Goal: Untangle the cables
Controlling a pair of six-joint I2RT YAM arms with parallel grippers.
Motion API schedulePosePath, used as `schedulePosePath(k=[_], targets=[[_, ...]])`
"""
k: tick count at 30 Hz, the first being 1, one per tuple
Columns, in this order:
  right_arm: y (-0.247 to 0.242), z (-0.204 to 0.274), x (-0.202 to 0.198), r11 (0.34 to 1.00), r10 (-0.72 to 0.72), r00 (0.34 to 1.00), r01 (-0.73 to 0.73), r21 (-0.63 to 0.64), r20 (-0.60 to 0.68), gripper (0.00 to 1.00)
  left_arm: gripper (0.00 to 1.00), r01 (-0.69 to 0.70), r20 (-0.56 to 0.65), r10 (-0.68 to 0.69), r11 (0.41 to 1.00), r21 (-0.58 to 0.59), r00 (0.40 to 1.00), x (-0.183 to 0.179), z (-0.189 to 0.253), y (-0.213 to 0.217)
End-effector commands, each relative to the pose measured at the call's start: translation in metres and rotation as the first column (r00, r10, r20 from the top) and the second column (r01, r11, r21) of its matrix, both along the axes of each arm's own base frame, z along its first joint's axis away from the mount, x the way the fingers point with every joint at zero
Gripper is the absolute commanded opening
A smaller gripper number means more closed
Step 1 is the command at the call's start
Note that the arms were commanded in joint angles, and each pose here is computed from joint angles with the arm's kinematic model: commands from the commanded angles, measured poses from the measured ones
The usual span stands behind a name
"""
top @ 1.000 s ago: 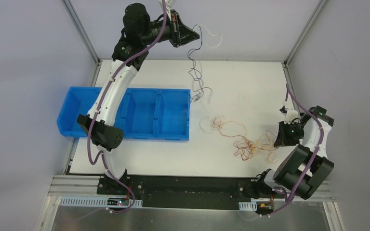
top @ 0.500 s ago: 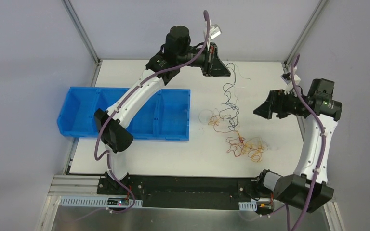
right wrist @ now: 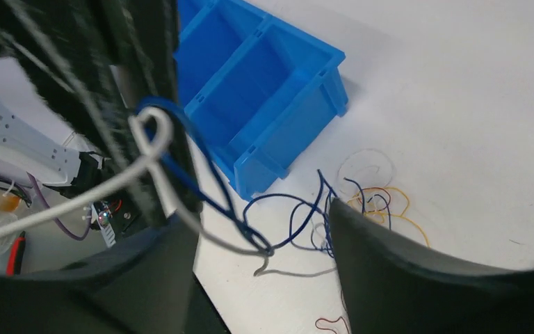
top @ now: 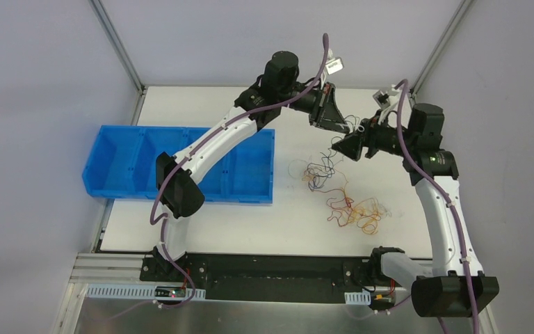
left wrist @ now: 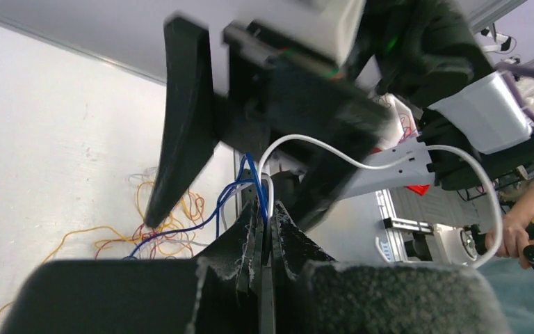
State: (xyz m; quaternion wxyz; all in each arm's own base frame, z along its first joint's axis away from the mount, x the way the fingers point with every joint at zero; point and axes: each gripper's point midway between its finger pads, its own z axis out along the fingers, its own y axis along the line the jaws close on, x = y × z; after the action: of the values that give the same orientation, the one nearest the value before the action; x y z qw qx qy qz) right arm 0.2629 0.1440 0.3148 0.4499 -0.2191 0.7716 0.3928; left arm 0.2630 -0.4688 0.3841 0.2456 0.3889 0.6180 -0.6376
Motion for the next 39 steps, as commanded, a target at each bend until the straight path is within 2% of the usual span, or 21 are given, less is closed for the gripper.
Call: schedulePosePath(k=[1, 3, 8, 9, 10, 12, 13, 15, 18, 21, 29, 35, 39], targets=[[0.009, 0.008, 0.023, 0.999, -0.037, 0.995, 0.035, 0.014, 0.096, 0.56, 0.00, 0.038, 0.066, -0.031, 0.993, -0.111, 0.997, -0.010, 0.049, 0.008], [0.009, 0.007, 0.022, 0.999, -0.034, 0.995, 0.034, 0.004, 0.094, 0.37, 0.00, -0.008, 0.054, 0.014, 0.994, -0.110, 0.998, 0.000, 0.051, 0.011], [0.013, 0.003, -0.002, 1.000, 0.025, 1.000, -0.025, 0.008, 0.009, 0.01, 0.02, -0.184, 0.080, 0.194, 0.977, -0.111, 0.978, 0.046, 0.058, 0.032], [0.015, 0.006, -0.005, 0.999, 0.029, 1.000, -0.029, 0.024, -0.004, 0.00, 0.07, -0.200, 0.091, 0.210, 0.974, -0.110, 0.973, 0.050, 0.058, 0.036], [0.016, 0.010, -0.009, 0.999, 0.036, 0.999, -0.036, 0.039, -0.010, 0.00, 0.17, -0.207, 0.098, 0.217, 0.972, -0.108, 0.971, 0.052, 0.059, 0.040], [0.018, 0.020, -0.014, 0.997, 0.045, 0.999, -0.044, 0.065, -0.017, 0.00, 0.46, -0.204, 0.106, 0.213, 0.975, -0.089, 0.971, 0.053, 0.052, 0.049], [0.019, 0.026, -0.017, 0.996, 0.050, 0.999, -0.049, 0.074, -0.017, 0.00, 0.55, -0.207, 0.114, 0.215, 0.976, -0.074, 0.970, 0.053, 0.046, 0.056], [0.020, 0.033, -0.021, 0.995, 0.054, 0.998, -0.052, 0.084, -0.023, 0.00, 0.64, -0.221, 0.138, 0.226, 0.974, -0.047, 0.964, 0.054, 0.032, 0.074], [0.022, 0.042, -0.025, 0.993, 0.057, 0.998, -0.053, 0.108, -0.033, 0.00, 0.68, -0.213, 0.240, 0.206, 0.977, 0.004, 0.949, 0.043, 0.003, 0.094], [0.024, 0.050, -0.024, 0.988, 0.060, 0.997, -0.051, 0.144, -0.053, 0.00, 0.70, -0.190, 0.285, 0.175, 0.981, 0.025, 0.942, 0.026, -0.013, 0.100], [0.029, 0.061, -0.021, 0.975, 0.061, 0.992, -0.035, 0.220, -0.114, 0.00, 0.71, -0.079, 0.378, 0.073, 0.997, 0.001, 0.923, -0.013, -0.012, 0.068], [0.032, 0.063, -0.024, 0.968, 0.076, 0.986, -0.038, 0.249, -0.148, 0.00, 0.66, -0.077, 0.375, 0.090, 0.996, -0.050, 0.923, -0.016, -0.006, 0.050], [0.032, 0.062, -0.028, 0.967, 0.087, 0.983, -0.046, 0.249, -0.159, 0.00, 0.54, -0.092, 0.353, 0.112, 0.993, -0.072, 0.929, -0.010, 0.000, 0.043]])
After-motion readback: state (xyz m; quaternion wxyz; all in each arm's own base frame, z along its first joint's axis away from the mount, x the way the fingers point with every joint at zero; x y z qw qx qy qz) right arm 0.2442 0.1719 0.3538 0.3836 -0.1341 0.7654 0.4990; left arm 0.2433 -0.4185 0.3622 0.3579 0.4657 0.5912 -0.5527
